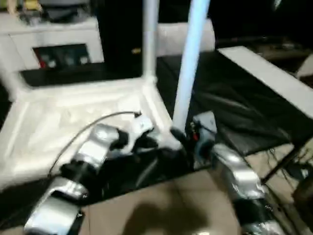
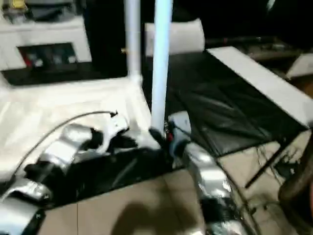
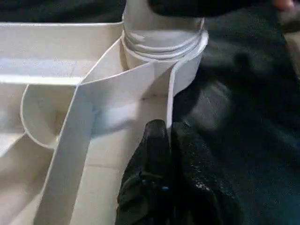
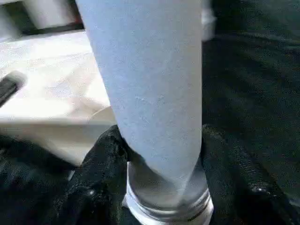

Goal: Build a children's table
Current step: Rotate leg to tighten

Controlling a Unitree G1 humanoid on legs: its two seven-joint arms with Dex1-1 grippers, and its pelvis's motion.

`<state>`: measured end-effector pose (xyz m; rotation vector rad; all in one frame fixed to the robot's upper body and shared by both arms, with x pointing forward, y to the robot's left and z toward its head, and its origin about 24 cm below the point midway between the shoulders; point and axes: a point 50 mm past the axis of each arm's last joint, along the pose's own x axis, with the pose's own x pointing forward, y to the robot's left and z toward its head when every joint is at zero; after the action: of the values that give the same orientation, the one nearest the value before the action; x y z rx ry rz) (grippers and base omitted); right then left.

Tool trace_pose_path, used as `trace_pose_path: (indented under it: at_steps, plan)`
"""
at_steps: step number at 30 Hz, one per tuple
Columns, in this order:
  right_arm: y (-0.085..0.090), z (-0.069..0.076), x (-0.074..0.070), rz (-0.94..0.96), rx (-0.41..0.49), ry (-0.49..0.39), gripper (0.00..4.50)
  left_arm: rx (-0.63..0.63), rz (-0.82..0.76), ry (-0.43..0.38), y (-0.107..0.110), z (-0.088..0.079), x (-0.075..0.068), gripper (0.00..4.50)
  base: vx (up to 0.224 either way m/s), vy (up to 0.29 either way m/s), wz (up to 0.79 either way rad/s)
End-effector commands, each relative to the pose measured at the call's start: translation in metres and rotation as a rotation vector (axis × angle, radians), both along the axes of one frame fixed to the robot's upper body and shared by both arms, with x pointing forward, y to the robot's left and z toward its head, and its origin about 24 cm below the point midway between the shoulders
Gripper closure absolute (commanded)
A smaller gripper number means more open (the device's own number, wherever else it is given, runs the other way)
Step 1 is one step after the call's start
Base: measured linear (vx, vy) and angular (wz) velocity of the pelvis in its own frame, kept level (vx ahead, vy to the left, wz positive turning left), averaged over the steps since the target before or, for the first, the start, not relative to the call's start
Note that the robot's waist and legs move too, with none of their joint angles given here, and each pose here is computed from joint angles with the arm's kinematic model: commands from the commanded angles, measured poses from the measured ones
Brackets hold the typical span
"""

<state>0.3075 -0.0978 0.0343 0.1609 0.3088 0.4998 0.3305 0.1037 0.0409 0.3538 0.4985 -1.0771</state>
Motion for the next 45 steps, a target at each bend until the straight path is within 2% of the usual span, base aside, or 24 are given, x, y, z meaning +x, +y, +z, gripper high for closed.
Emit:
trace_pose_path:
  at_steps: [1, 5, 7, 9, 13, 15, 17, 19, 22, 26, 31, 32, 34, 35, 43, 45]
  plan:
    - [0.055, -0.009, -0.012, 0.146, 0.091, 0.106, 2.52, -0.091, 0.024, -0.057, -0.033, 0.015, 0.005, 4.5, 0.0, 0.0, 0.0]
    - [0.061, -0.006, -0.005, 0.07, 0.06, 0.089, 2.52, -0.086, 0.047, -0.077, -0.035, 0.017, 0.006, 4.5, 0.0, 0.0, 0.0]
    - [0.059, -0.003, -0.005, 0.072, 0.062, 0.056, 1.96, -0.075, 0.04, -0.082, -0.032, 0.017, 0.006, 4.5, 0.0, 0.0, 0.0]
    - [0.054, 0.0, -0.004, 0.065, 0.066, 0.024, 1.72, -0.056, 0.021, -0.09, -0.028, 0.016, 0.005, 4.5, 0.0, 0.0, 0.0]
    - [0.034, 0.006, -0.005, 0.069, 0.064, -0.056, 1.38, -0.032, -0.037, -0.089, -0.018, 0.014, 0.001, 4.5, 0.0, 0.0, 0.0]
    - [0.017, 0.01, -0.009, 0.094, 0.037, -0.112, 1.18, -0.02, -0.085, -0.076, -0.01, 0.011, -0.003, 4.5, 0.0, 0.0, 0.0]
    - [-0.003, 0.017, -0.014, 0.154, 0.037, -0.176, 1.03, -0.014, -0.203, -0.077, -0.003, 0.009, -0.011, 4.5, 0.0, 0.0, 0.0]
    - [-0.008, 0.019, -0.016, 0.182, 0.034, -0.191, 0.83, -0.014, -0.218, -0.061, 0.0, 0.008, -0.013, 4.5, 0.0, 0.0, 0.0]
    - [-0.03, 0.024, -0.026, 0.352, -0.002, -0.225, 0.66, 0.032, -0.344, -0.035, 0.014, 0.005, -0.022, 4.5, 0.0, 0.0, 0.0]
    - [-0.046, 0.028, -0.035, 0.547, -0.051, -0.197, 0.29, 0.056, -0.462, -0.025, 0.026, 0.005, -0.027, 4.5, 0.0, 0.0, 0.0]
    - [-0.055, 0.03, -0.041, 0.759, -0.091, -0.14, 0.29, 0.079, -0.606, 0.031, 0.034, 0.008, -0.034, 4.5, 0.0, 0.0, 0.0]
    - [-0.055, 0.03, -0.041, 0.759, -0.091, -0.14, 0.29, 0.079, -0.606, 0.031, 0.034, 0.008, -0.034, 4.5, 0.0, 0.0, 0.0]
    - [-0.058, 0.032, -0.042, 0.874, -0.115, -0.118, 0.29, 0.098, -0.673, 0.038, 0.034, 0.01, -0.035, 4.5, 0.0, 0.0, 0.0]
    - [-0.058, 0.033, -0.042, 0.9, -0.119, -0.119, 0.55, 0.103, -0.695, 0.038, 0.034, 0.011, -0.035, 4.5, 0.0, 0.0, 0.0]
    - [-0.054, 0.034, -0.037, 1.039, -0.114, -0.088, 1.08, 0.118, -0.844, 0.06, 0.028, 0.015, -0.042, 4.5, 0.0, 0.0, 0.0]
    - [-0.05, 0.033, -0.036, 1.077, -0.109, -0.08, 1.43, 0.117, -0.865, 0.058, 0.024, 0.015, -0.043, 4.5, 0.0, 0.0, 0.0]
